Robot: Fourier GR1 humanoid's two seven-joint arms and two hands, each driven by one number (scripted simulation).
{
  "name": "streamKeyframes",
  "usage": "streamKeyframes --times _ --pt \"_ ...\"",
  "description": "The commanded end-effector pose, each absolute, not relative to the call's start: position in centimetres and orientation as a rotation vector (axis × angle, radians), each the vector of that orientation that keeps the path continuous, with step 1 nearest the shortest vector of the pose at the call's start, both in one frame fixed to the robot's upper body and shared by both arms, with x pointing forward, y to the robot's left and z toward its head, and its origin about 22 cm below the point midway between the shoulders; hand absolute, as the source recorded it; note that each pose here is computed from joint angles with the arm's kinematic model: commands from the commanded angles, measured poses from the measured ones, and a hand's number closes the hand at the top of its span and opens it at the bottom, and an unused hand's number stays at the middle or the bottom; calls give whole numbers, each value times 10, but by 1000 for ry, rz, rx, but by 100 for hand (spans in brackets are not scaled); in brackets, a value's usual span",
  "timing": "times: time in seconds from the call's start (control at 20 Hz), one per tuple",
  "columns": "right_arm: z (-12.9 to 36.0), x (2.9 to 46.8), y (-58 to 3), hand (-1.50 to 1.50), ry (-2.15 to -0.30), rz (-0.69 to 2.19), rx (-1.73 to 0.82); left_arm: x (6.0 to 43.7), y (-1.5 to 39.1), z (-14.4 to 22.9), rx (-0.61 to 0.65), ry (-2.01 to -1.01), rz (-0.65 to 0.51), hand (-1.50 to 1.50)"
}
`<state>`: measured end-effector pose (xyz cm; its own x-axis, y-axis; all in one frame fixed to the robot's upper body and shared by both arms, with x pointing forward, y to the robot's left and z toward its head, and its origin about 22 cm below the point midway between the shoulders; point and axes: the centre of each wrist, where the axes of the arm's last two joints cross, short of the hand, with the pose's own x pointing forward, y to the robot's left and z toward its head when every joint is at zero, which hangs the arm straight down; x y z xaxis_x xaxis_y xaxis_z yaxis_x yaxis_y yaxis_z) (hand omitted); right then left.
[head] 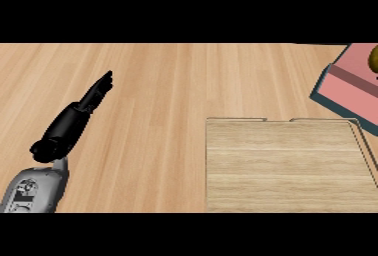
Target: Pick the lemon from the tray and place it in the cardboard box
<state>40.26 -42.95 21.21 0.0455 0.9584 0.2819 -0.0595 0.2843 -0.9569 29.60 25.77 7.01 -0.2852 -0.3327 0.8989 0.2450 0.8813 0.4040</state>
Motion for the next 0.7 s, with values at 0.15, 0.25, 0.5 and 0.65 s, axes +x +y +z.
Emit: streamKeyframes --times 0.15,0.25,0.5,0.65 --pt "181 394 -460 150 -1013 1115 -881 302 240 65 39 -1777 -577 0" --pt "192 392 -467 -150 -1070 1144 -770 300 239 66 38 -1780 -574 0" --pt "193 393 -470 -150 -1250 1157 -636 302 253 71 55 -1777 -576 0" --pt "199 394 -470 -150 -1543 941 -555 300 254 65 54 -1767 -553 0"
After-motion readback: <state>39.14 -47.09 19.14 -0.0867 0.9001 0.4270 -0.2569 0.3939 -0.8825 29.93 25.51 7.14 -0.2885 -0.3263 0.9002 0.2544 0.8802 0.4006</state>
